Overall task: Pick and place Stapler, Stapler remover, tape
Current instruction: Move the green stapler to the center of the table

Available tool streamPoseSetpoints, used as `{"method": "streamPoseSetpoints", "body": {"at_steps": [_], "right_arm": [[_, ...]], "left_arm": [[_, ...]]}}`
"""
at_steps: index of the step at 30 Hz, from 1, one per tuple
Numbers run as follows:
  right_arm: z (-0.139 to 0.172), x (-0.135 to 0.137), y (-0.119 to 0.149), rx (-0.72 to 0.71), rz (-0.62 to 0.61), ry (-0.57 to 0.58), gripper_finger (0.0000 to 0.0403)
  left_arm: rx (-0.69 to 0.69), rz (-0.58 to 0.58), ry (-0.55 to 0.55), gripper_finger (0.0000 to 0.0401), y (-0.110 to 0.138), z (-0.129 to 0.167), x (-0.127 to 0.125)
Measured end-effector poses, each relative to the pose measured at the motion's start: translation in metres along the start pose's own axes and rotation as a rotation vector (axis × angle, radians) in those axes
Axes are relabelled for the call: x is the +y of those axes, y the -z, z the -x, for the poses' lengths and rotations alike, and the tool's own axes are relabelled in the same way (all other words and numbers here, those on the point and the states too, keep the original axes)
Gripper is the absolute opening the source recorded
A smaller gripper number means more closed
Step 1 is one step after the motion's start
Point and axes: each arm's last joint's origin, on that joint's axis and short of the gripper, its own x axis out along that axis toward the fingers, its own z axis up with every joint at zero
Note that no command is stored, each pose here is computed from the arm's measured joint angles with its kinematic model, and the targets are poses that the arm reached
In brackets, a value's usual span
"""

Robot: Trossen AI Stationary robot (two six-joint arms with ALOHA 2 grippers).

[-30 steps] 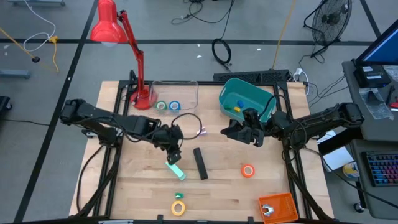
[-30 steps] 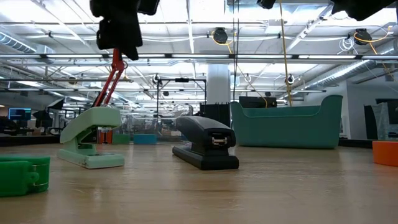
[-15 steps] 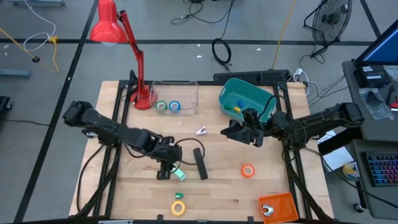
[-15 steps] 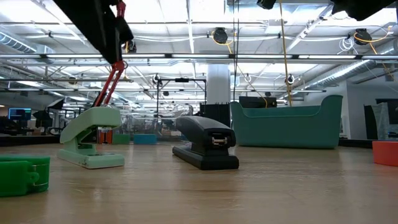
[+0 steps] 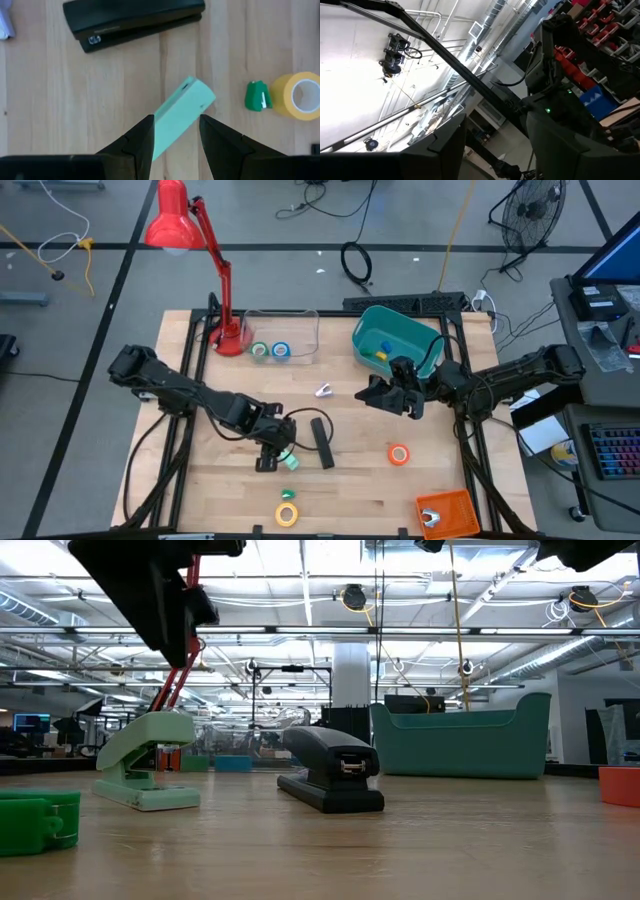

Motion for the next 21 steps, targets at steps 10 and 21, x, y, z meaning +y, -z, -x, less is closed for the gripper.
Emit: {"method": "streamPoseSetpoints", "body": {"at_steps": [10,21], "right_arm": [[0.000,0.000,0.000,0.000,-0.007,0.000,0.0201],[0.000,0.000,0.000,0.000,-0.007,0.000,0.0201]], "left_arm": [[0.016,0.044,0.041,0.0159,0.001,0.000,-0.002],[0.055,0.238,0.146,0.0159,0.004,0.001,-0.016]]}}
